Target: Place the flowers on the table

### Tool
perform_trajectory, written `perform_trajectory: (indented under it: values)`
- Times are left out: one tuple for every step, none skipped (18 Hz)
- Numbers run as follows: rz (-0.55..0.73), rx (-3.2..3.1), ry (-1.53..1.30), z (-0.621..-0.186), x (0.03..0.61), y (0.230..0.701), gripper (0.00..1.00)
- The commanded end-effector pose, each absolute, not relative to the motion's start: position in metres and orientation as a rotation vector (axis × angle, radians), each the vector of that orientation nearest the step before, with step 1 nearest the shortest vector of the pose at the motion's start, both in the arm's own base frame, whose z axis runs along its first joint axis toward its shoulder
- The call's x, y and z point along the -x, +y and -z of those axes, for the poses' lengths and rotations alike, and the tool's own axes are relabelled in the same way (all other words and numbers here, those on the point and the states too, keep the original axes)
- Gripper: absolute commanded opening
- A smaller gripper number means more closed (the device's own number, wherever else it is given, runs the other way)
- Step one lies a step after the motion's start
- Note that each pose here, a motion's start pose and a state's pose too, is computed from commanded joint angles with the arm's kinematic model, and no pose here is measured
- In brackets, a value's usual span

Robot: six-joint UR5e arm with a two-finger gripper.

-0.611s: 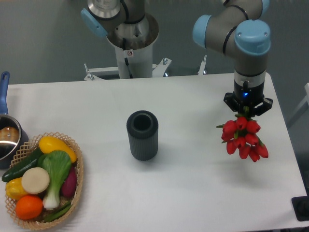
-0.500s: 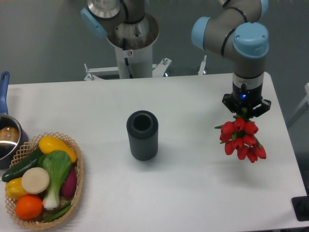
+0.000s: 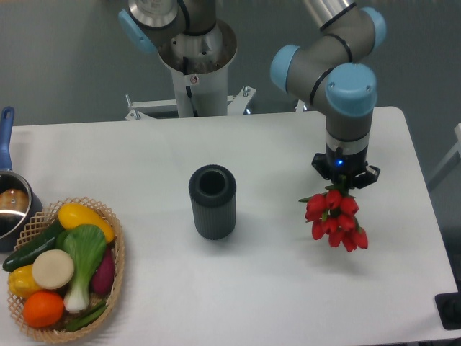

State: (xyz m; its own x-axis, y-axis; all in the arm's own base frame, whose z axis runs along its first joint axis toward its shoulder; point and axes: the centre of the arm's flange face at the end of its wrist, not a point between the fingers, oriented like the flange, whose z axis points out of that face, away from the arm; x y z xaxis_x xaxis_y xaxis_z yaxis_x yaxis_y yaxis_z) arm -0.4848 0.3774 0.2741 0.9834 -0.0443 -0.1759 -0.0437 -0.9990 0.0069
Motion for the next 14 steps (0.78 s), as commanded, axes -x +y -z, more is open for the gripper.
perform_trajectory:
  values:
    - [0.282,-3.127,-0.084,-0.275,0.481,0.384,0.06]
    - [0.275,-3.127,-0.089,-0.272,0.479,0.388,0.07]
    - [0.262,-3.125,-0.085,-0.267,0.478,0.389,0.09]
    - [0.256,-3.124,-0.099,-0.265,0.473,0.394,0.13]
    - [0.254,-3.123,-0.120,-0.264,0.467,0.402,0.14]
    - [0.252,-3.124,-0.118,-0.263,0.466,0.407,0.15]
    - [0.249,-3.126,-0.112,-0.261,0.466,0.408,0.21]
    - [0.252,-3.127,-0.114,-0.262,0.464,0.411,0.35]
    - [0.254,-3.128,-0.123,-0.263,0.461,0.416,0.46]
    - [0.264,-3.135,-0.102,-0.262,0.460,0.419,0.76]
    - [0.281,-3.143,-0.065,-0.261,0.459,0.419,1.00]
    - [0.292,-3.147,-0.048,-0.262,0.458,0.420,1.00]
    - [0.302,-3.148,-0.047,-0.263,0.459,0.421,1.00]
    - [0.312,-3.151,-0.047,-0.266,0.461,0.422,1.00]
